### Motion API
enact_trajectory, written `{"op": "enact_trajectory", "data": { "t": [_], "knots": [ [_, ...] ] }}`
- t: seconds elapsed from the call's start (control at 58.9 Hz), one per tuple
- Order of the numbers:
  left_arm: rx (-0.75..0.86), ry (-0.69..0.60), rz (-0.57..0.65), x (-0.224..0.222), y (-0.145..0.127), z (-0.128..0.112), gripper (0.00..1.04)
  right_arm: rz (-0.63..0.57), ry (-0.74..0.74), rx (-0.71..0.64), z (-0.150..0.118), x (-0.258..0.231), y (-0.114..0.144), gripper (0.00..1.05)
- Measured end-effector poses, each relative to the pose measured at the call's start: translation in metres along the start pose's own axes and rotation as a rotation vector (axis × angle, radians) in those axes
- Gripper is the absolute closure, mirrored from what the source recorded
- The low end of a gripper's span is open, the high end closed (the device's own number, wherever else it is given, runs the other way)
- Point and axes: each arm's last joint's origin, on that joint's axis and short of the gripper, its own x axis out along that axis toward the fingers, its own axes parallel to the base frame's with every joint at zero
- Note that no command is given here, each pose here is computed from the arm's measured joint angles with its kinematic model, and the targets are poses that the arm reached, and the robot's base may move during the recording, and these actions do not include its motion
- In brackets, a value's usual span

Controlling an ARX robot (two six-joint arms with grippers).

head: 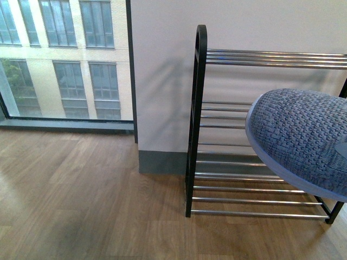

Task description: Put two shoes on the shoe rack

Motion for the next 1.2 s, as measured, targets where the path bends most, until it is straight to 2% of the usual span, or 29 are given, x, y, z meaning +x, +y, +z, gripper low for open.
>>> {"op": "enact_trajectory", "data": {
  "t": [1.205],
  "knots": [
    [0.005, 0.000, -0.012, -0.0002, -0.0009, -0.0010, 1.03, -0.010, 0.006, 0.002, -0.0010, 0.0000, -0.0005, 1.03]
  ]
}}
